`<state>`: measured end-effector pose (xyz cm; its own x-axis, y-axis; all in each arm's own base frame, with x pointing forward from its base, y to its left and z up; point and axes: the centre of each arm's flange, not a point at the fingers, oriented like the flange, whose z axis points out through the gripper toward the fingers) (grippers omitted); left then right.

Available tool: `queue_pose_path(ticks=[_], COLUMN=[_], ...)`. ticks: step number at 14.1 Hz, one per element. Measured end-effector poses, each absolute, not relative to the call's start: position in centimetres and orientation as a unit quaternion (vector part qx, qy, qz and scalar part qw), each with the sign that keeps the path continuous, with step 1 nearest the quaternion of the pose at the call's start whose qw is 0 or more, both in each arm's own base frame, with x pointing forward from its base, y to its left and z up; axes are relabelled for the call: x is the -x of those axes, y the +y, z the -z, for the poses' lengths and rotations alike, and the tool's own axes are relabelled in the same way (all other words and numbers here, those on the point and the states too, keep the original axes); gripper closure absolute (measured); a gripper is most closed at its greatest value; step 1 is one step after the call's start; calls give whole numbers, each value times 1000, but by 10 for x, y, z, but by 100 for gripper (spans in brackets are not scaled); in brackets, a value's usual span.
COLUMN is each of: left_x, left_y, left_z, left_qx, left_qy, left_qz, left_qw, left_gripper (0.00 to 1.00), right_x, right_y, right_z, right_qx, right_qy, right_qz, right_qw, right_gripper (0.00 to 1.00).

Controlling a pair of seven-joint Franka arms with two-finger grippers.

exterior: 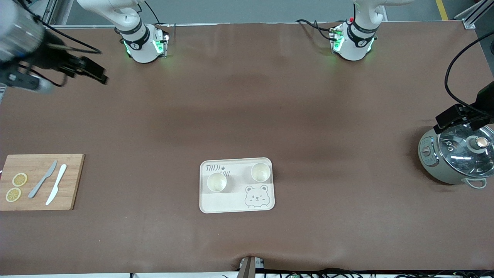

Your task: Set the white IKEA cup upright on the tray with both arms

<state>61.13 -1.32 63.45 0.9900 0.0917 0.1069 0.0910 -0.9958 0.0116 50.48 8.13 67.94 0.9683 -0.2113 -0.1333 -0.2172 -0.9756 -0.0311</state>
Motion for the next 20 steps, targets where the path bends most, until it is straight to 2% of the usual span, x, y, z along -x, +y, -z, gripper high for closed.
queue_pose_path(ticks=[3,8,20], left_x=[-613,-612,-609], left_y=[-12,-13,-13], left_z=[-633,-633,-633], left_qx=[-998,-998,-999], left_qy=[47,45,11], left_qz=[-52,-51,-42], left_qw=[3,3,1], left_gripper=[0,0,0], right_x=[-489,-512,-514], right_y=[36,-28,-33], right_z=[-682,-656,-651], right_qx=[997,999,999], right_qy=[64,34,36], right_qz=[-46,10,13], right_qw=[-1,4,3], right_gripper=[0,0,0])
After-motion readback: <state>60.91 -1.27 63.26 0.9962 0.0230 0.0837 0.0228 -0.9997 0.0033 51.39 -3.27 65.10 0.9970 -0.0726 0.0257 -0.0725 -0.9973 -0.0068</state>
